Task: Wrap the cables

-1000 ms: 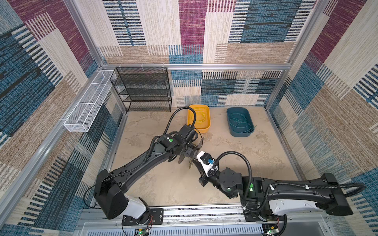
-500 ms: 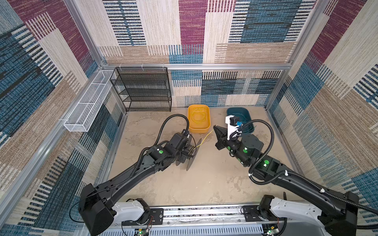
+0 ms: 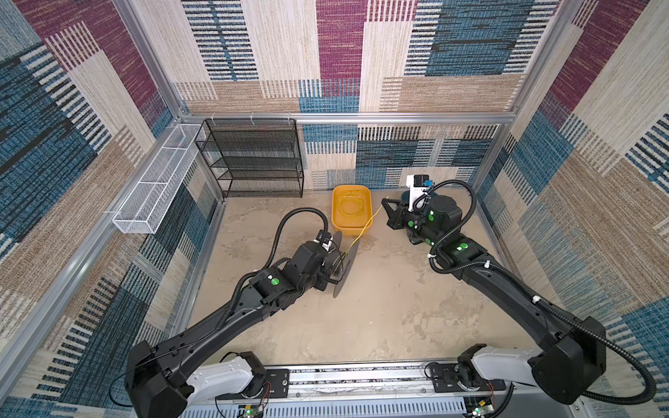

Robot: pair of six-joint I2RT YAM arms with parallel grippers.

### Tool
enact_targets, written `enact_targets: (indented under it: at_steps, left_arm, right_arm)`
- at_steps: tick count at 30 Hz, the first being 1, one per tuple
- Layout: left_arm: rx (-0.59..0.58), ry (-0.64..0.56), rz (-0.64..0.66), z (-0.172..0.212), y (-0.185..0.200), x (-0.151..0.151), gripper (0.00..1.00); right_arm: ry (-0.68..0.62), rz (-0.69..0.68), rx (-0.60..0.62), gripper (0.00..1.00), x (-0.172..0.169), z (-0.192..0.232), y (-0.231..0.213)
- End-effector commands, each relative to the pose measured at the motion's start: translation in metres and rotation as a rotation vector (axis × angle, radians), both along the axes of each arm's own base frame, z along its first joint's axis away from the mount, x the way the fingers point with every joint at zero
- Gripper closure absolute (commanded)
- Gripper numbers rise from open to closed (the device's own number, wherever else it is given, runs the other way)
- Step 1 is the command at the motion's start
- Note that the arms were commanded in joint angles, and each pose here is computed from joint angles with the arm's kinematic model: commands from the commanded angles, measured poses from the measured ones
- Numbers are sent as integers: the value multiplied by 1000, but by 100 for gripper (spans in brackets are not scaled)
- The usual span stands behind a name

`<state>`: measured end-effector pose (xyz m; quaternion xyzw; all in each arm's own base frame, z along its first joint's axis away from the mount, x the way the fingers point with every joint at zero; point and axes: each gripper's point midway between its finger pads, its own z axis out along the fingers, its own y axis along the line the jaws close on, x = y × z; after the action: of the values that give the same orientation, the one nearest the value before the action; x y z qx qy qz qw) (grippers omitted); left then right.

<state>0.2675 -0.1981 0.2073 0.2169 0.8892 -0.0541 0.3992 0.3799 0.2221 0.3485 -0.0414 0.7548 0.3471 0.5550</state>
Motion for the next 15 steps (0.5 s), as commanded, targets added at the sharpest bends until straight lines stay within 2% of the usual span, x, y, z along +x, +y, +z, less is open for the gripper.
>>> enact_targets:
  at_steps: [1, 15]
  left_arm:
    - [148, 103, 28, -27, 31, -21, 100]
    - [102, 63, 31, -12, 36, -27, 100]
  right_arm:
    - [-131, -72, 93, 100, 12, 39, -12]
    - [-57, -69, 78, 100, 16, 16, -16]
